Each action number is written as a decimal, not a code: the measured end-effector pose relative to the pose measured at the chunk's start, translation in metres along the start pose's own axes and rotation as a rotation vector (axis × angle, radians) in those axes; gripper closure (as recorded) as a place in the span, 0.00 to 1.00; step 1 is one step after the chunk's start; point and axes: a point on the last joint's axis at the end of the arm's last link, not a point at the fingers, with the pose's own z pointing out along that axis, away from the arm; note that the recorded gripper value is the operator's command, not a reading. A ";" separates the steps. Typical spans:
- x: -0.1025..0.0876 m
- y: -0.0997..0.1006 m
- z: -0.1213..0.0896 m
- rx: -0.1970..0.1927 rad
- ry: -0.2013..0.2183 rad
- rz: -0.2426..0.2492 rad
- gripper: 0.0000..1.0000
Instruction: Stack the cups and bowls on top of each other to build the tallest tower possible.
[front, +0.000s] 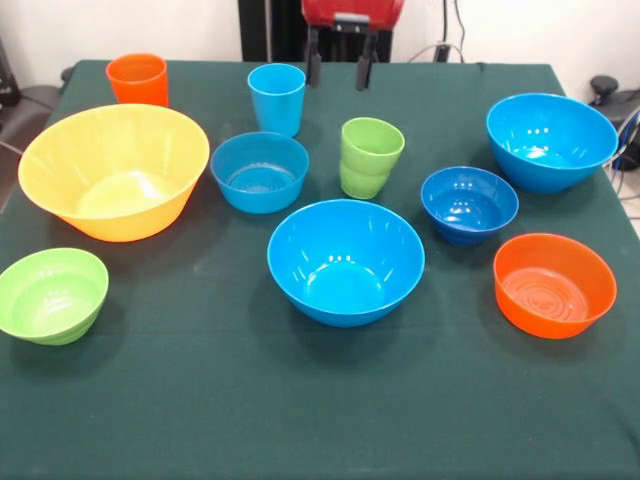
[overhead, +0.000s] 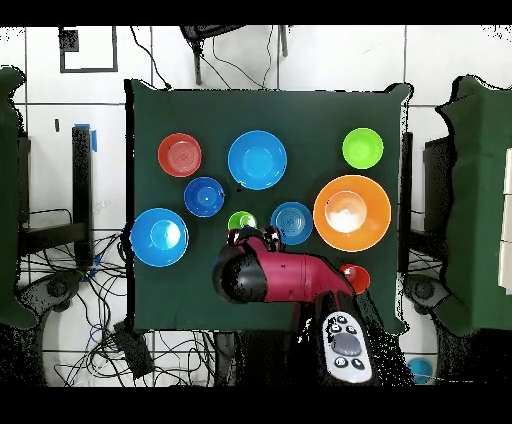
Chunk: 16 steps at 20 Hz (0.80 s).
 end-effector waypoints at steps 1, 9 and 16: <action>-0.003 0.000 -0.007 0.004 -0.009 -0.002 0.00; -0.013 0.000 -0.032 0.016 -0.037 -0.016 0.00; -0.012 -0.008 -0.035 0.014 -0.019 -0.039 0.00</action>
